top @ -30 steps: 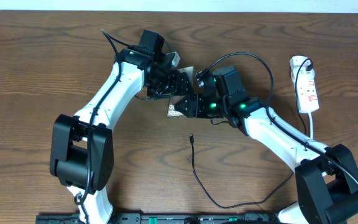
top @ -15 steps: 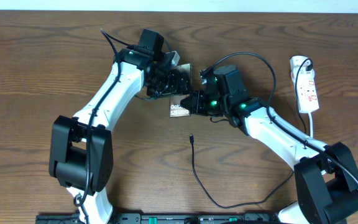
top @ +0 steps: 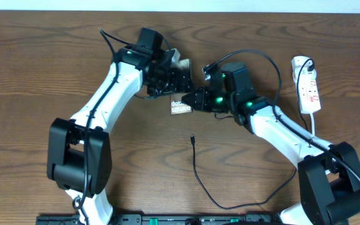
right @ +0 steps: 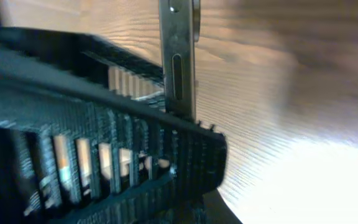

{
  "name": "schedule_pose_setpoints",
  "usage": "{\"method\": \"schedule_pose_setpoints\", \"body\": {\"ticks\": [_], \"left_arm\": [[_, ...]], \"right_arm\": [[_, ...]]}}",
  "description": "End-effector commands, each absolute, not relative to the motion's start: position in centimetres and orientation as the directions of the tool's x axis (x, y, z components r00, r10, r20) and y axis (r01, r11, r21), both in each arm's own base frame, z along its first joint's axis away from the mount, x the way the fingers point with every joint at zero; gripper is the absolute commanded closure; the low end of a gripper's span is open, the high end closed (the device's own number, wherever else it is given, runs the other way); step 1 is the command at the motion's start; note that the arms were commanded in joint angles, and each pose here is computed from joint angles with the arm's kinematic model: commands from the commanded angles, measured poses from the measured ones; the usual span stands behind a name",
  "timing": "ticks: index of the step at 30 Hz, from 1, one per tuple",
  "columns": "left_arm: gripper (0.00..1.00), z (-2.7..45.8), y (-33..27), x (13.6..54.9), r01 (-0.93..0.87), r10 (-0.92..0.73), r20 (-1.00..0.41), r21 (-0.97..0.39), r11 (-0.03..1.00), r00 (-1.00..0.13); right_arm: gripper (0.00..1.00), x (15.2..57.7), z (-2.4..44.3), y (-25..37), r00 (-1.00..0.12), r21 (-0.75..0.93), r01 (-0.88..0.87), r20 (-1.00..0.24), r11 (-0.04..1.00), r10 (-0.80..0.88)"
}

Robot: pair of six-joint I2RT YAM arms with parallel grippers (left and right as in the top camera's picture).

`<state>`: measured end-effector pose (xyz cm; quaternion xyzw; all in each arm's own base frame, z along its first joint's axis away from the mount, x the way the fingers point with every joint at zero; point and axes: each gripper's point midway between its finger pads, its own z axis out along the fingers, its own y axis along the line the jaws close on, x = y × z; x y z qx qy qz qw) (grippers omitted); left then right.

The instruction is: Plug charger to phone and switch on socket

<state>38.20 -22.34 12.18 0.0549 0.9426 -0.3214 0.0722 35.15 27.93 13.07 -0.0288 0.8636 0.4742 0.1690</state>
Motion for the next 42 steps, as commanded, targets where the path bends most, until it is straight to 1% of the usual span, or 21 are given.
{"method": "schedule_pose_setpoints", "body": {"ticks": [1,3,5,7,9,11,12,15,17,20,23,24,27,35,38,41,42], "left_arm": [[0.07,15.4,-22.9,38.6,0.187,0.057,-0.200,-0.727,0.661,-0.978],[0.04,17.7,-23.4,39.0,0.224,0.056,-0.230,-0.812,0.539,-0.971],[0.04,20.8,-23.8,39.3,0.296,0.069,-0.291,-0.880,0.371,-0.954],[0.04,23.9,-24.1,39.1,0.371,0.090,-0.360,-0.907,0.200,-0.929],[0.05,25.7,-24.2,38.6,0.406,0.109,-0.396,-0.909,0.095,-0.912],[0.05,26.7,-24.3,38.2,0.429,0.124,-0.422,-0.902,0.038,-0.898],[0.05,27.0,-24.5,38.0,0.443,0.133,-0.437,-0.897,0.015,-0.890],[0.06,27.3,-24.9,37.8,0.458,0.143,-0.454,-0.889,-0.002,-0.880],[0.12,27.3,-25.0,37.6,0.457,0.147,-0.453,-0.889,-0.006,-0.879],[0.25,27.7,-25.3,37.1,0.458,0.164,-0.458,-0.888,-0.041,-0.874],[0.41,27.9,-25.6,37.0,0.442,0.171,-0.442,-0.896,-0.045,-0.880],[0.44,28.0,-25.6,37.0,0.438,0.171,-0.439,-0.898,-0.044,-0.882],[0.45,28.4,-25.7,37.4,0.448,0.166,-0.449,-0.893,-0.047,-0.878],[0.54,30.3,-25.9,38.5,0.453,0.154,-0.456,-0.890,-0.056,-0.876],[0.56,30.9,-26.0,38.7,0.469,0.150,-0.473,-0.881,-0.061,-0.868],[0.62,31.3,-26.0,38.8,0.473,0.148,-0.477,-0.879,-0.064,-0.866],[0.66,31.4,-26.0,38.8,0.472,0.148,-0.477,-0.879,-0.064,-0.867]], "right_arm": [[0.99,35.1,17.7,28.2,-0.906,0.848,-0.383,-0.422,0.366,0.029],[0.99,35.3,18.6,27.9,-0.895,0.851,-0.414,-0.445,0.324,0.024],[0.99,35.4,19.3,27.6,-0.886,0.849,-0.436,-0.463,0.298,0.024],[0.99,35.7,19.6,27.4,-0.878,0.844,-0.449,-0.478,0.292,0.029],[0.99,35.8,19.8,27.4,-0.869,0.838,-0.464,-0.493,0.287,0.033],[0.99,35.8,20.4,27.6,-0.855,0.828,-0.492,-0.518,0.268,0.030],[0.99,35.6,20.9,27.7,-0.840,0.818,-0.522,-0.542,0.242,0.020],[0.99,35.4,22.5,28.0,-0.801,0.789,-0.586,-0.598,0.184,0.014],[0.99,35.6,22.9,28.0,-0.800,0.790,-0.586,-0.599,0.180,0.028],[0.99,36.1,23.3,28.0,-0.790,0.783,-0.594,-0.611,0.187,0.049],[0.99,36.5,23.2,27.9,-0.800,0.793,-0.572,-0.596,0.208,0.071],[0.99,36.7,23.1,27.9,-0.802,0.796,-0.567,-0.592,0.214,0.077],[0.99,37.3,23.0,27.7,-0.819,0.816,-0.527,-0.562,0.239,0.113],[0.99,38.3,22.8,27.4,-0.830,0.834,-0.479,-0.531,0.273,0.167],[0.99,38.7,23.6,27.4,-0.812,0.825,-0.501,-0.553,0.264,0.186],[0.99,38.8,24.2,27.5,-0.805,0.823,-0.510,-0.559,0.252,0.198],[0.99,38.8,24.2,27.5,-0.808,0.826,-0.505,-0.554,0.251,0.201]]}}
